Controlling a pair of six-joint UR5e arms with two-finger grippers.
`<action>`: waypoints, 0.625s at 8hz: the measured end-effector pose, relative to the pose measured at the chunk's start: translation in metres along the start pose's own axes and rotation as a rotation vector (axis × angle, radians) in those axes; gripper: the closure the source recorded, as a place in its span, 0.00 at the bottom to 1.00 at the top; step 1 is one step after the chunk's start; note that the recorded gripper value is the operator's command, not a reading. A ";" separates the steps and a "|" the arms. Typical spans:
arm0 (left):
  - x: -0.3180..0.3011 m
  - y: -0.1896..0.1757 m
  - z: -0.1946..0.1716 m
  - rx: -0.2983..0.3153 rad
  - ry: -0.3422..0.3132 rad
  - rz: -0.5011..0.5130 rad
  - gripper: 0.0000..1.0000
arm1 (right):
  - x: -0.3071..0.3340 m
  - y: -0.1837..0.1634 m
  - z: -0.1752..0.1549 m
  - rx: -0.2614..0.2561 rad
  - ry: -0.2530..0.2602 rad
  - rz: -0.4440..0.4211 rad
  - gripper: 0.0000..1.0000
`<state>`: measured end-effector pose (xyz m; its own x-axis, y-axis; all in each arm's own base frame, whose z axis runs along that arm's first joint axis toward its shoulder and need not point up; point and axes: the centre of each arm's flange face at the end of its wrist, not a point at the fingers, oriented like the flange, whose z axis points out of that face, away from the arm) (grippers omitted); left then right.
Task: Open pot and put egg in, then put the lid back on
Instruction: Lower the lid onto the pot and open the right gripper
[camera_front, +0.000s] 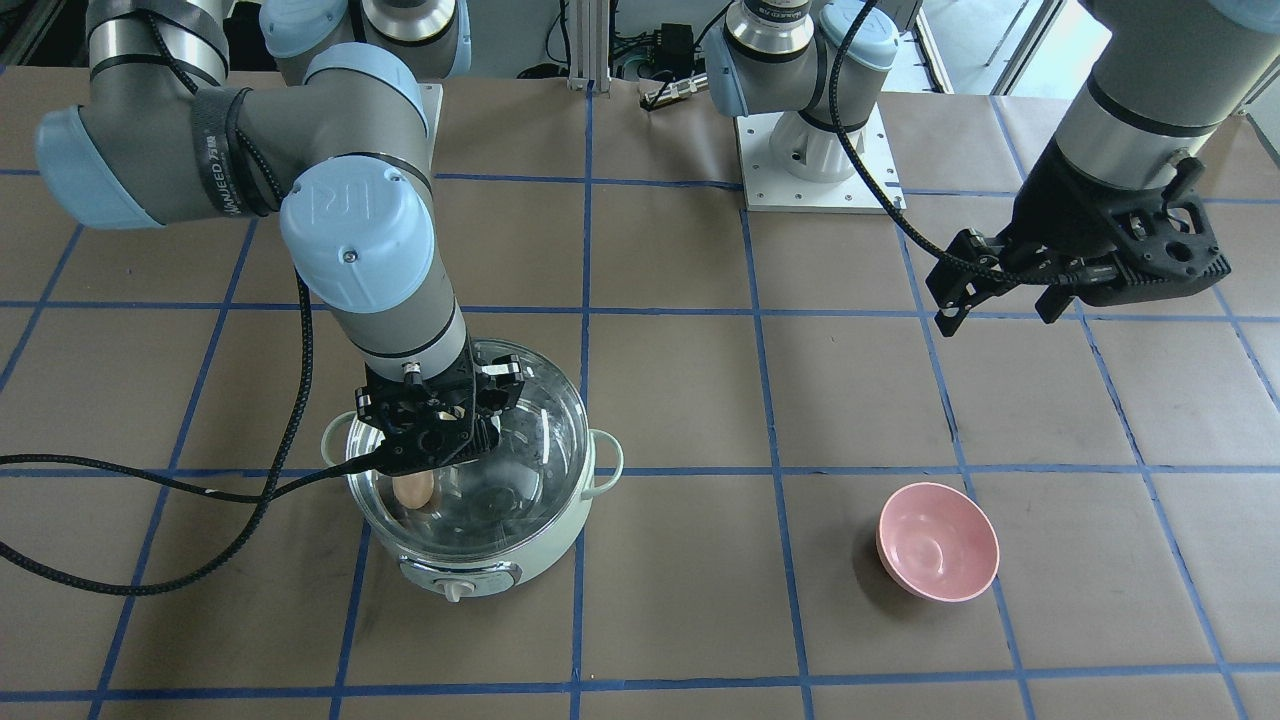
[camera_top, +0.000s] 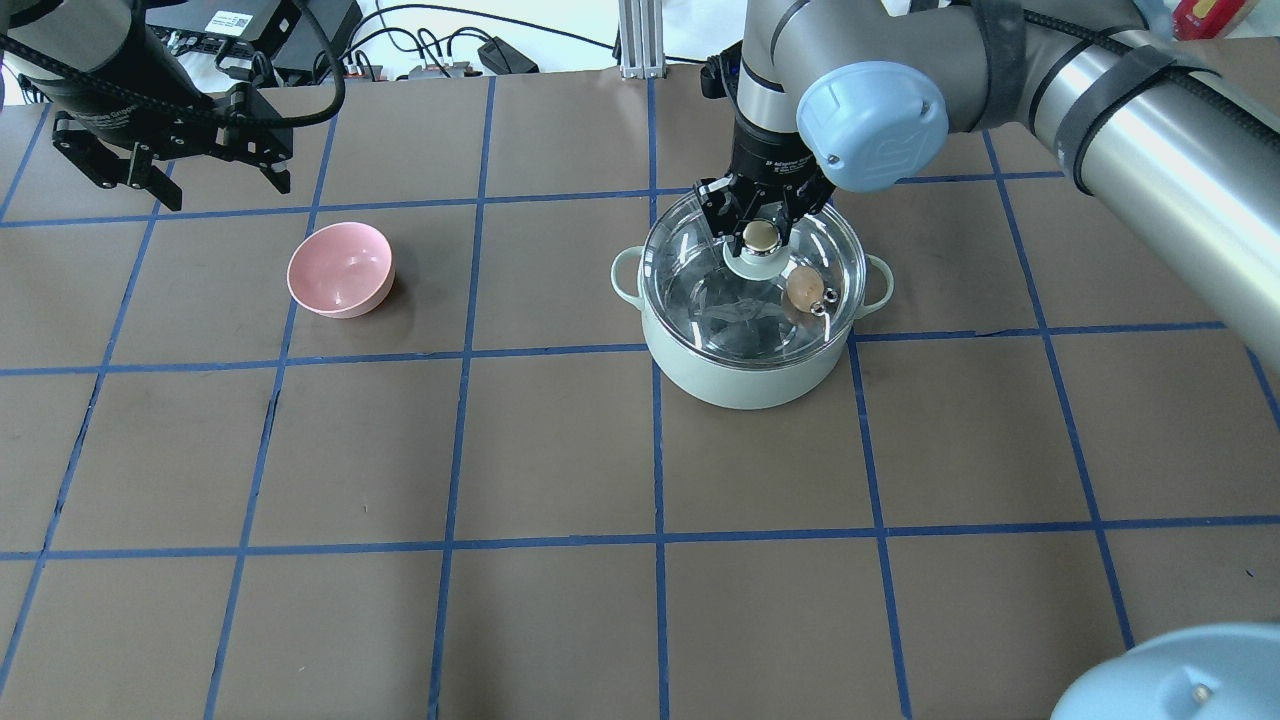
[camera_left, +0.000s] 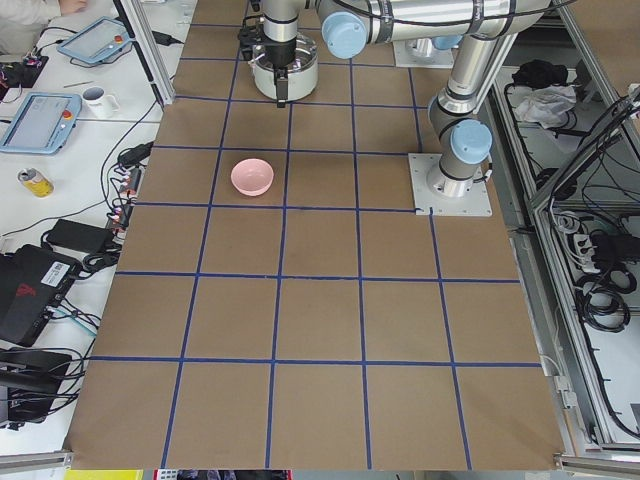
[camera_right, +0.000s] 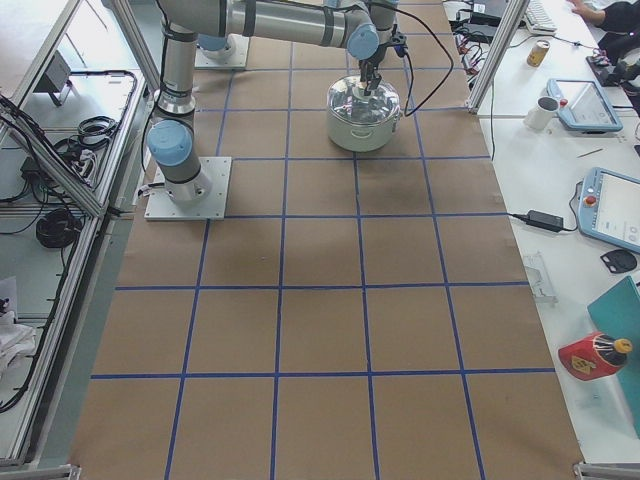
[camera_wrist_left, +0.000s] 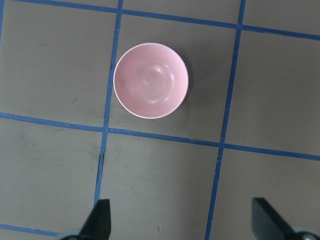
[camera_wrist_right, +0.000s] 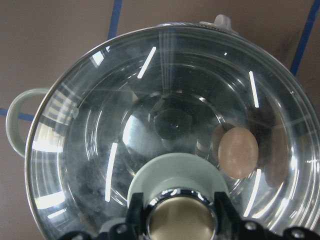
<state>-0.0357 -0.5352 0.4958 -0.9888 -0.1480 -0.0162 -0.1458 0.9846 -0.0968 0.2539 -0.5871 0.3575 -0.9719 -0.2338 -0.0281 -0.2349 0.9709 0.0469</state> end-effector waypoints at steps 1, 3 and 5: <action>0.000 0.002 -0.004 0.006 -0.001 0.003 0.00 | 0.000 0.000 0.001 -0.002 0.000 0.000 1.00; 0.000 0.002 -0.005 0.013 -0.002 0.004 0.00 | 0.000 -0.001 0.004 -0.006 0.000 0.000 1.00; 0.000 0.001 -0.005 0.015 -0.001 0.001 0.00 | 0.000 -0.002 0.006 -0.007 0.000 0.000 1.00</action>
<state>-0.0360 -0.5333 0.5007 -0.9890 -0.1470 -0.0169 -0.1443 0.9832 -0.1118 0.2542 -0.5888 0.3516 -0.9719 -0.2338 -0.0277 -0.2350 0.9705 0.0544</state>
